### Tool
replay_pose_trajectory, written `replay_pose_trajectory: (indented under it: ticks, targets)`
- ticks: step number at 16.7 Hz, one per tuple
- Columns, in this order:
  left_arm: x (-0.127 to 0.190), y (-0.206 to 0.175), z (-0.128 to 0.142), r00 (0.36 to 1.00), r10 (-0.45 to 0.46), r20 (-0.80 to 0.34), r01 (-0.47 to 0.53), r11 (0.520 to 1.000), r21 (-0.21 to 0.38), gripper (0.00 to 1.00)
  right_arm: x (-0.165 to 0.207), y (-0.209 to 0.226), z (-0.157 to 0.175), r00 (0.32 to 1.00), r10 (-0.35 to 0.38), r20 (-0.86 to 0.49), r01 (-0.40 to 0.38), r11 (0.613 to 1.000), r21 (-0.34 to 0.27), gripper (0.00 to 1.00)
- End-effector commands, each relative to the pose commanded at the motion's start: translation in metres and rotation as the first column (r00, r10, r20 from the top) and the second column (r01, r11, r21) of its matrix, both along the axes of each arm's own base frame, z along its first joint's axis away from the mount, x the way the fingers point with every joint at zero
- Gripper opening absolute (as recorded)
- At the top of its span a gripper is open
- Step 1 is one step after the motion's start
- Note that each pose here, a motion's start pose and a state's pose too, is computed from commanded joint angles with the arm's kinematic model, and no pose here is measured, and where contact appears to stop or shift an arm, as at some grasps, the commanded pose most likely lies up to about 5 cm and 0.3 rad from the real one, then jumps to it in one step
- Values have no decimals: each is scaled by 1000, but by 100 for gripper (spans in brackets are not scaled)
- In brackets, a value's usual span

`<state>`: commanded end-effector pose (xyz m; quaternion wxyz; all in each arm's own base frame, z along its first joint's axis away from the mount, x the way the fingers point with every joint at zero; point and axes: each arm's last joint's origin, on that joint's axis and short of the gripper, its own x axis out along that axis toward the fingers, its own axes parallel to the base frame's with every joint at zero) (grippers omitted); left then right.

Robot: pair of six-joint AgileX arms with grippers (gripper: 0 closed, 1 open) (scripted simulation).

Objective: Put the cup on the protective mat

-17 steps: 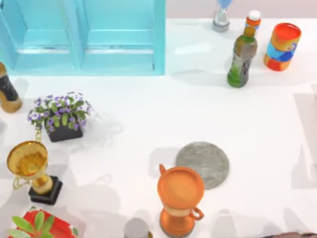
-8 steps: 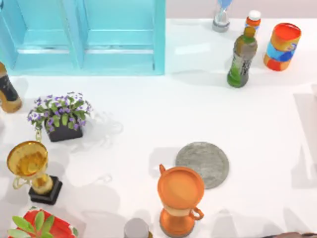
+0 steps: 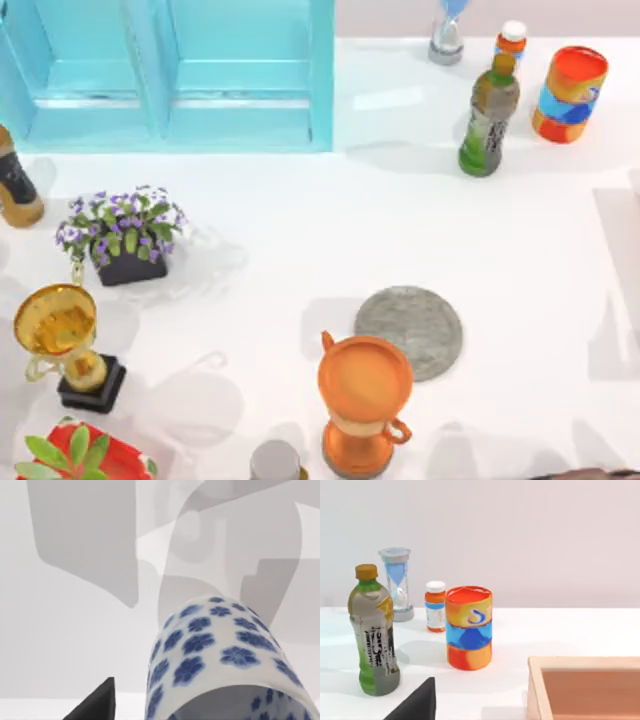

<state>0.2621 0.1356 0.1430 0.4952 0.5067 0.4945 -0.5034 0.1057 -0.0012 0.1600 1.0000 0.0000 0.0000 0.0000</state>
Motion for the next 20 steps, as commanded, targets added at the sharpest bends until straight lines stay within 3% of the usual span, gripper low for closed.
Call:
replay_pose_trajectory:
  ticks: [5,18,20]
  targets:
    - [-2,0,-5,1000,0,-4,0,1000,-2,100,0,0,0,1000,0,0,0,1000,0,100]
    - [-2,0,-5,1000,0,-4,0,1000,-2,2,0,0,0,1000,0,0,0,1000,0,100]
    - [-2,0,-5,1000,0,-4,0,1000,-2,0,0,0,0,1000,0,0,0,1000,0,100]
